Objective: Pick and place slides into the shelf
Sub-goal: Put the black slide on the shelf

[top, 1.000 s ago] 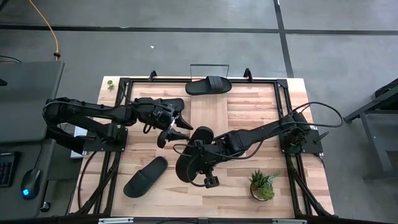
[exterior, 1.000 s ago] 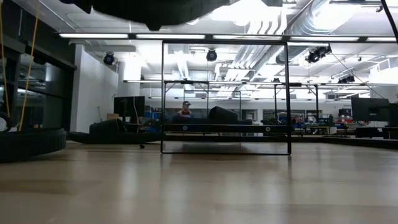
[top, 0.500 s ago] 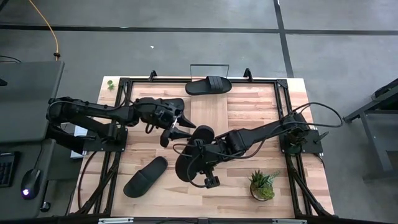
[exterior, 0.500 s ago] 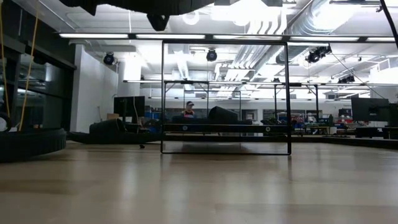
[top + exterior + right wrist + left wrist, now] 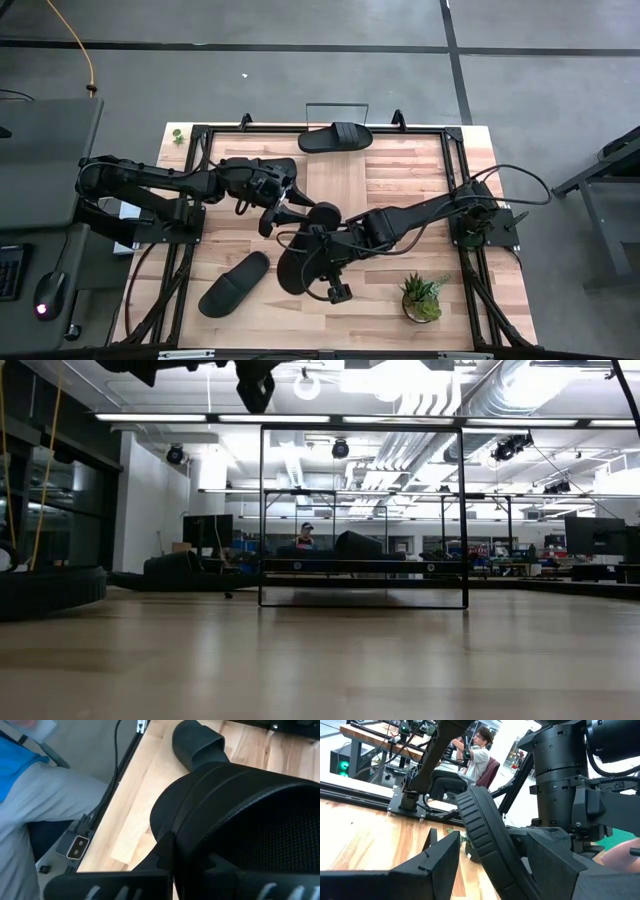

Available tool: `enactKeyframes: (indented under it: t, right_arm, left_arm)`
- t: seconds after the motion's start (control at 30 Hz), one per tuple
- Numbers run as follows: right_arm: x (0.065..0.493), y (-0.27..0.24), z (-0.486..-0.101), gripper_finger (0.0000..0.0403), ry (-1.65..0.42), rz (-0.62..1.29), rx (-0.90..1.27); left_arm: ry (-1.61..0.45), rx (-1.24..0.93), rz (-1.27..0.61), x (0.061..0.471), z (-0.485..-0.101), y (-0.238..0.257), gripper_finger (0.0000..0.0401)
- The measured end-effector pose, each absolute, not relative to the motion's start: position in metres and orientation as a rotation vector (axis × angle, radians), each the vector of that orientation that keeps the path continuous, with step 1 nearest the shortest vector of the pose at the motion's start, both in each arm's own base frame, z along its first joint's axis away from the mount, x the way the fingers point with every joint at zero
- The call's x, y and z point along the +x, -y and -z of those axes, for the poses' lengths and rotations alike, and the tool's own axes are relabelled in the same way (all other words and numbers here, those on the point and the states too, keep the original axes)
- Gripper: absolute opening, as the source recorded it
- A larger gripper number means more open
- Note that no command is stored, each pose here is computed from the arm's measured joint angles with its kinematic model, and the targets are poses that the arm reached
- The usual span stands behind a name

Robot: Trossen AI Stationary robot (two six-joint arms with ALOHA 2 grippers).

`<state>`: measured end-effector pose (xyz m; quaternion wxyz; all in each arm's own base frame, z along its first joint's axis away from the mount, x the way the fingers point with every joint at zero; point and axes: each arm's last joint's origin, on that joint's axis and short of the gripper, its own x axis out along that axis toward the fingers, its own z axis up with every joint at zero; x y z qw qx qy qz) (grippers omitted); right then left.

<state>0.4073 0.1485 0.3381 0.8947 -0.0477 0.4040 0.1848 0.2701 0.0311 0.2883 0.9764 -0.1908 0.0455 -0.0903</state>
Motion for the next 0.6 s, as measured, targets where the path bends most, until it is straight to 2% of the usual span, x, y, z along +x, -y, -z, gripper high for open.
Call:
enactKeyframes:
  t: [0.6]
  right_arm:
    - [0.418, -0.135, -0.328, 0.0, -0.861, -0.399, -0.084]
  left_arm:
    - [-0.103, -0.39, 0.172, 0.274, -0.285, -0.032, 0.0211]
